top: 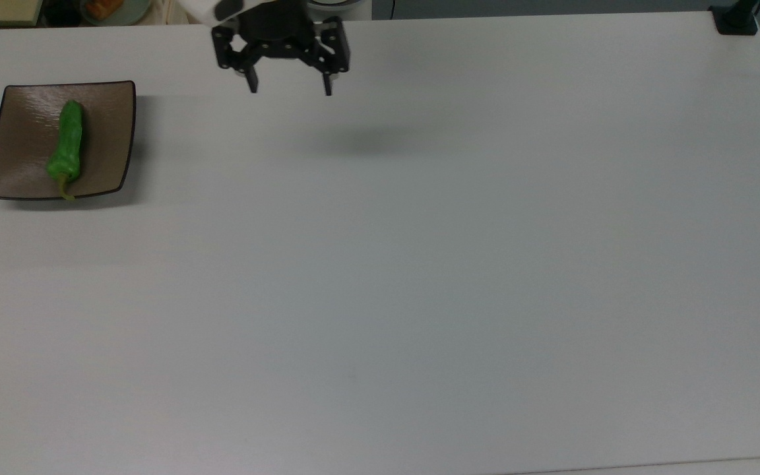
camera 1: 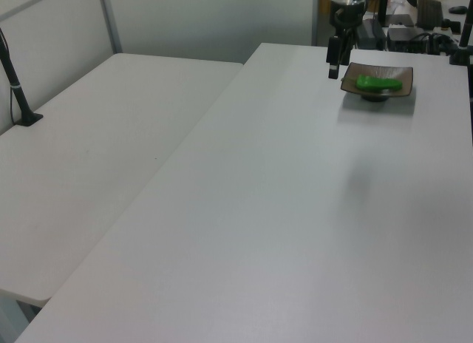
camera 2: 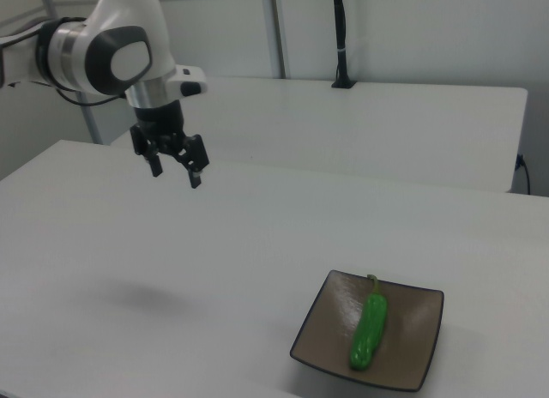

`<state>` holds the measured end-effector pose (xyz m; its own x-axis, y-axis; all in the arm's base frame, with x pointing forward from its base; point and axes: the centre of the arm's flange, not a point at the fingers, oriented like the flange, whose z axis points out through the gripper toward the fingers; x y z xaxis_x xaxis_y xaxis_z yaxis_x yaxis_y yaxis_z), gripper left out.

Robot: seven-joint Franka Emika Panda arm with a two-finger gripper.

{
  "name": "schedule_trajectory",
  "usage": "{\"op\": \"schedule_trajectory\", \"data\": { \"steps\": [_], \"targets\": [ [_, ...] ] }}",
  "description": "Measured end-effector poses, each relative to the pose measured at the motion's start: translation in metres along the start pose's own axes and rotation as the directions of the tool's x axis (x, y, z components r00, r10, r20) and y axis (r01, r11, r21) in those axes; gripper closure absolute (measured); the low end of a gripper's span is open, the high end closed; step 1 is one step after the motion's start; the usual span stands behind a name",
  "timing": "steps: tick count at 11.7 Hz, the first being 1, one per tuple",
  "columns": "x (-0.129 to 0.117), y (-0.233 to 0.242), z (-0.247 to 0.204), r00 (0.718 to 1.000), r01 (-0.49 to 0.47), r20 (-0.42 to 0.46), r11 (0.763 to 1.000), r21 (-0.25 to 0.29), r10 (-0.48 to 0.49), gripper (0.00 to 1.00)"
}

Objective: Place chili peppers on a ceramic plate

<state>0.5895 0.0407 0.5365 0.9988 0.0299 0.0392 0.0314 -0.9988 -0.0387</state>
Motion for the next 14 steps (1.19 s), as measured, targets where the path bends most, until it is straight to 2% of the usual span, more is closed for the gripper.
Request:
{"op": "schedule_trajectory", "data": {
  "steps": [6, 14],
  "targets": [
    [-0.006, -0.032, -0.003, 0.999, 0.053, 0.009, 0.999, 0.0, -0.053, 0.0],
    [-0.007, -0.032, 0.0, 0.998, 0.06, 0.015, 0.998, -0.023, -0.06, 0.0]
  ]
}}
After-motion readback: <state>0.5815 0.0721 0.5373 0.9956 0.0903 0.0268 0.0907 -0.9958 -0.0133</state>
